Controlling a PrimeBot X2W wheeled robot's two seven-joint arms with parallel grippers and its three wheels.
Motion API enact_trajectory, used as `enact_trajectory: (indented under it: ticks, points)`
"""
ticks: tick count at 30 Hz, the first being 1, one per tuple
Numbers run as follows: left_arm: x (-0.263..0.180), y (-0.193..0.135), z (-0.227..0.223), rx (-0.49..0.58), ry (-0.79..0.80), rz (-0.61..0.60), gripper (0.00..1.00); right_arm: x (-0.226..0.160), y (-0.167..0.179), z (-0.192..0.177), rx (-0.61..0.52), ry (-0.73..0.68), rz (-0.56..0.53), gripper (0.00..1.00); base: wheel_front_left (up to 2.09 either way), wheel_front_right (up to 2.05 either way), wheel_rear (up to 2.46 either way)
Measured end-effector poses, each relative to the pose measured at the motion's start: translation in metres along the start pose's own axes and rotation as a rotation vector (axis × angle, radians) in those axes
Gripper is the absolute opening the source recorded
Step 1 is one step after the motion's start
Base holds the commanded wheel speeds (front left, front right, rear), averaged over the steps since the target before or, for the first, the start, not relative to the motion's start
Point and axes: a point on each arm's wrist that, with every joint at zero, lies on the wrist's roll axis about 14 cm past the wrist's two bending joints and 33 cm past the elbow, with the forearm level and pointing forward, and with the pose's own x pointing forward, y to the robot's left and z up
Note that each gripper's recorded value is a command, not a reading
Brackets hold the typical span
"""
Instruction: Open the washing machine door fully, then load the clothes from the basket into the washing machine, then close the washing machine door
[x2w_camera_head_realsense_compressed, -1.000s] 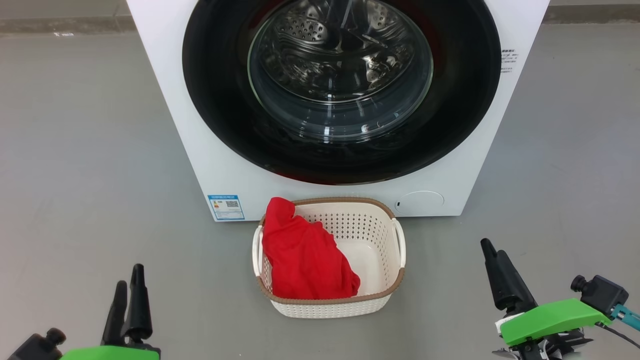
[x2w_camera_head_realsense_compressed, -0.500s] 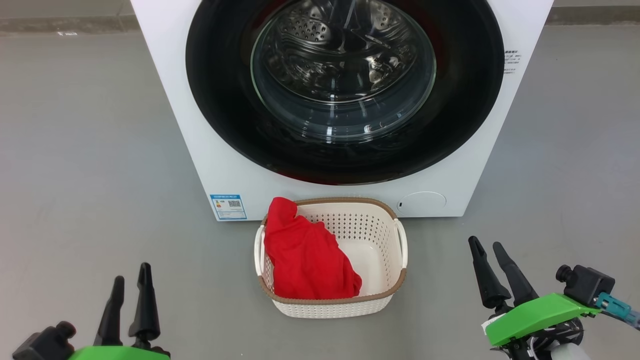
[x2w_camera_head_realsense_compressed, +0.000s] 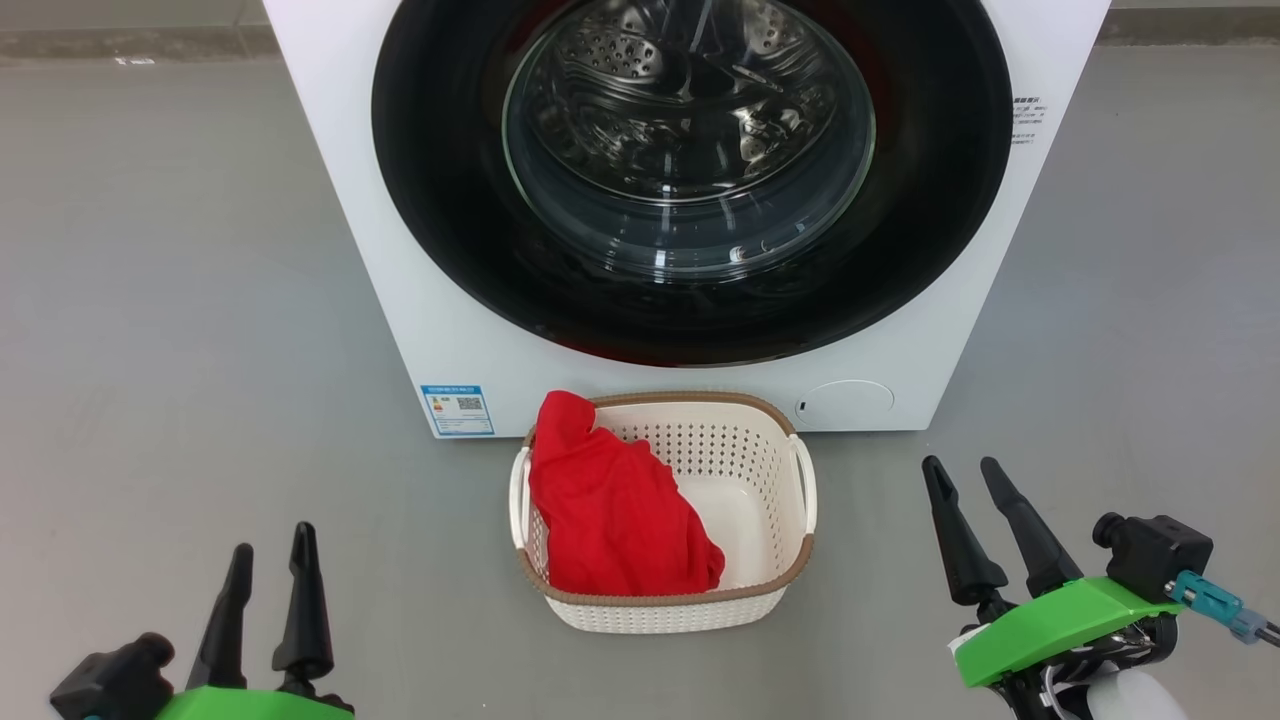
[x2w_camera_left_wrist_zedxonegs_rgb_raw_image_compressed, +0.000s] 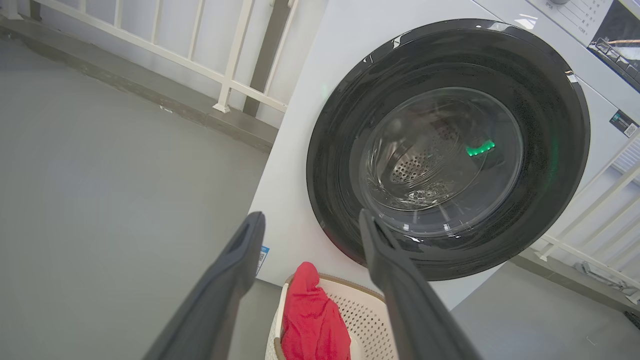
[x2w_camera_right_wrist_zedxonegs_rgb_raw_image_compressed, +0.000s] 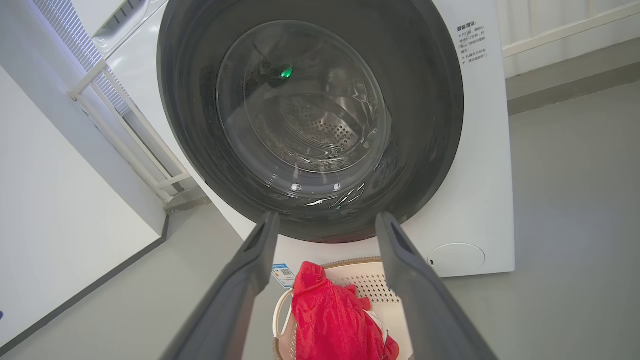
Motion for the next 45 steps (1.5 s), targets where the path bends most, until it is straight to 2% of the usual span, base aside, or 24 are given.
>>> enact_trajectory:
  ticks: [23,45]
  points:
    - [0.001,-0.01,0.003,0.251,-0.035,-0.062,1.0,0.013,0.028,0.011,-0.259,-0.062,0.119,1.0,0.0,0.0,0.0]
    - [0.0,-0.011,0.006,0.267,-0.044,-0.065,1.0,0.013,0.031,0.012,-0.276,-0.064,0.129,1.0,0.0,0.0,0.0]
